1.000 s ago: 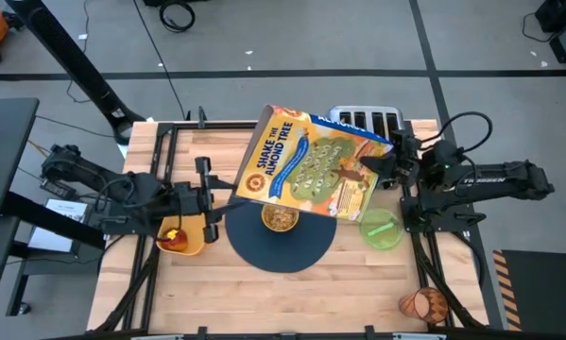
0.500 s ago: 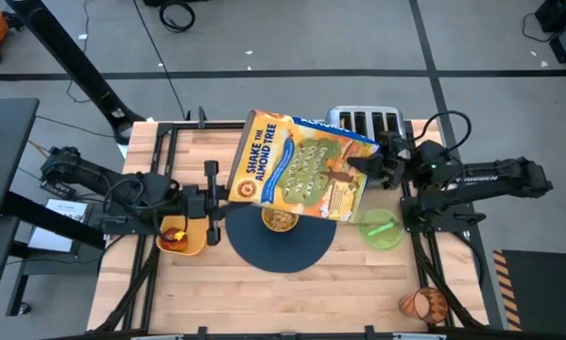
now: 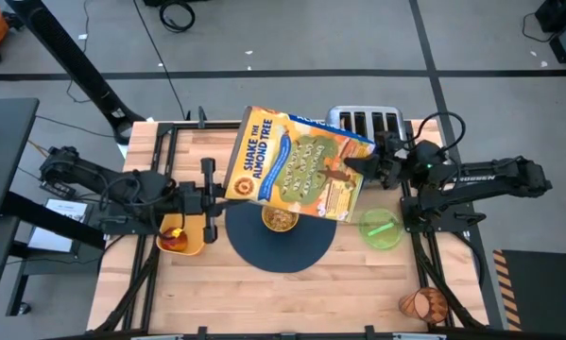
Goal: Arrange a breakfast setting
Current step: Pour the cereal from the cereal box into the bowl
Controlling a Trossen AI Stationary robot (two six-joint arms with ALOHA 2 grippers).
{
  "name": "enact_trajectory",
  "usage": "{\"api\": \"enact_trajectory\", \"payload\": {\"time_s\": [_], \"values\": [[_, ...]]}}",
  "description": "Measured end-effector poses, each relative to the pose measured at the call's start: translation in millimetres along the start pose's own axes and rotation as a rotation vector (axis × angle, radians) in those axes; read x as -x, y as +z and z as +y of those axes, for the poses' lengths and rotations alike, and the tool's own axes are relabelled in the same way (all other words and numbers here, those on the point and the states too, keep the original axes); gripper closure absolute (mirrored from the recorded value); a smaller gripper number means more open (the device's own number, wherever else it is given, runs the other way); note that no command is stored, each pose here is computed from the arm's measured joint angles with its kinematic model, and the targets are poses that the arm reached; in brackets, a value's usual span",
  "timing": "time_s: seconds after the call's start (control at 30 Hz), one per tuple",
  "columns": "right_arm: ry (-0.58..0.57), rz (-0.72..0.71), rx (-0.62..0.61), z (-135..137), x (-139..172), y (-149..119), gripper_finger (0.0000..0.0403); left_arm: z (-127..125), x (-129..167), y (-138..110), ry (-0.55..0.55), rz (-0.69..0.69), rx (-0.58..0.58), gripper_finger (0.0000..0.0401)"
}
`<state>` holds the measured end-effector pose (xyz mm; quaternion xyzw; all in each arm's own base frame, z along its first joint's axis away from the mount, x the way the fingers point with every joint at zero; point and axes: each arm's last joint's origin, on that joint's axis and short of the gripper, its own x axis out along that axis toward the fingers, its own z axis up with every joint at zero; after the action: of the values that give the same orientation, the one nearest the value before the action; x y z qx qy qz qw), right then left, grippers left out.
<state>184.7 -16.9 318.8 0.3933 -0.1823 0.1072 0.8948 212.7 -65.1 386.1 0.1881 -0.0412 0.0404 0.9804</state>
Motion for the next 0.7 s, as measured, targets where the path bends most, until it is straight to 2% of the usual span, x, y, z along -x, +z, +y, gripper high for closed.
{"api": "enact_trajectory", "payload": {"time_s": [0.37,0.7], "values": [[0.000,0.005,0.019,1,1,0,0.0174,8,11,3,0.010,0.003,0.037,0.0396],[-0.079,-0.003,0.073,4,11,3,0.0130,20,32,9,0.013,0.000,0.050,0.0396]]}}
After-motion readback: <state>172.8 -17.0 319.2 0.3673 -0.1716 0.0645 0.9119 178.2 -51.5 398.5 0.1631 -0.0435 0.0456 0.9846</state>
